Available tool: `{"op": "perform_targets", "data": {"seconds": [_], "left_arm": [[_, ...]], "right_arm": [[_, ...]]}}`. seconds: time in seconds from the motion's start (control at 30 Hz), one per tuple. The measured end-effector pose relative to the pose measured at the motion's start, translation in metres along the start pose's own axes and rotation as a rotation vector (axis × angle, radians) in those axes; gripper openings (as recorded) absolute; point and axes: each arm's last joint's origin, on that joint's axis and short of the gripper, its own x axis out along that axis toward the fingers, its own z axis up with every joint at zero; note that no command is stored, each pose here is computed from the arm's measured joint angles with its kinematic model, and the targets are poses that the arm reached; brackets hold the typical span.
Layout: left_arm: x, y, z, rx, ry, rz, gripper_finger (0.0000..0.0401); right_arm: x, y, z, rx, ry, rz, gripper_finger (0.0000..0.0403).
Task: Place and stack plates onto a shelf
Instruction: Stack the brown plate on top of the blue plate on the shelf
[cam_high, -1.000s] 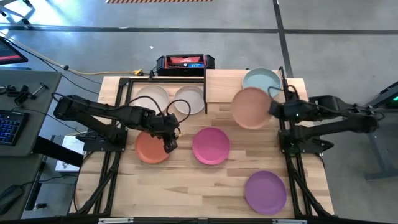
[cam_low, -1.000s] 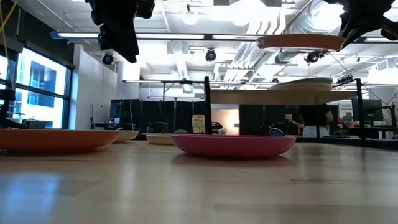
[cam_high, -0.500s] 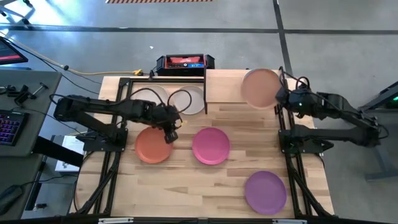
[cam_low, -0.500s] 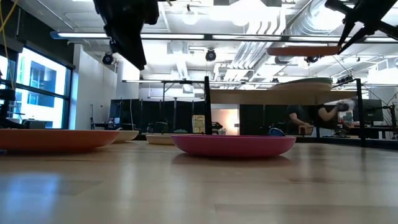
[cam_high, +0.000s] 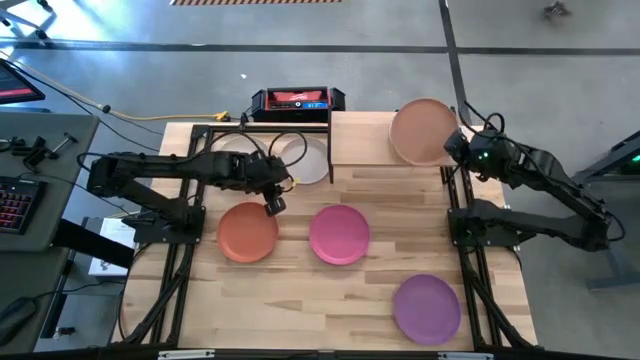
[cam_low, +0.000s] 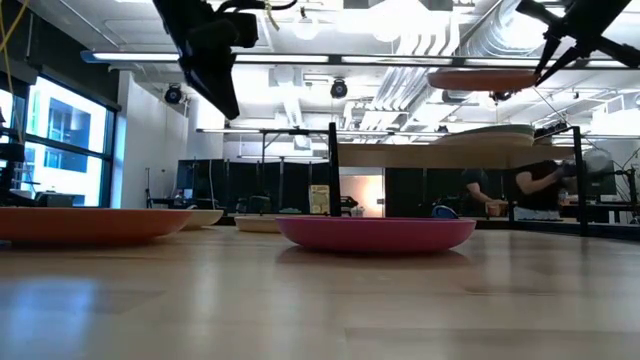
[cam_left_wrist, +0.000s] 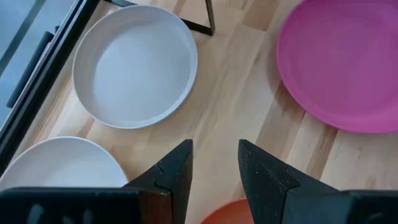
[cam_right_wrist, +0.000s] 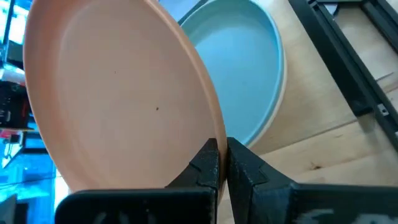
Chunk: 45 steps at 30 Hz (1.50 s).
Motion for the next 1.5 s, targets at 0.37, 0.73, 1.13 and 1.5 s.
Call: {"op": "perform_targets", "data": {"seconds": [0.37,0.73,1.13,1.5], "left_arm": [[0.0,0.0,0.0,-0.02,0.0,-0.002,0.0117],[0.0,0.0,0.0,-0.02,0.0,-0.003,0.0117],[0.0,0.0,0.0,-0.02,0.0,-0.003,0.0117],[0.0,0.0,0.0,-0.02,-0.001,-0.003,0.0117]], "right_arm": [[0.003,0.005,0.01,-0.188,-0.008,0.047,0.0],[0.009,0.001,0.022,-0.183,-0.044,-0.011,0.0],[0.036,0.008,0.03,-0.142,0.019,-0.121,0.0],[0.042,0.001,0.037,-0.125,0.048,-0.182,0.0]]}}
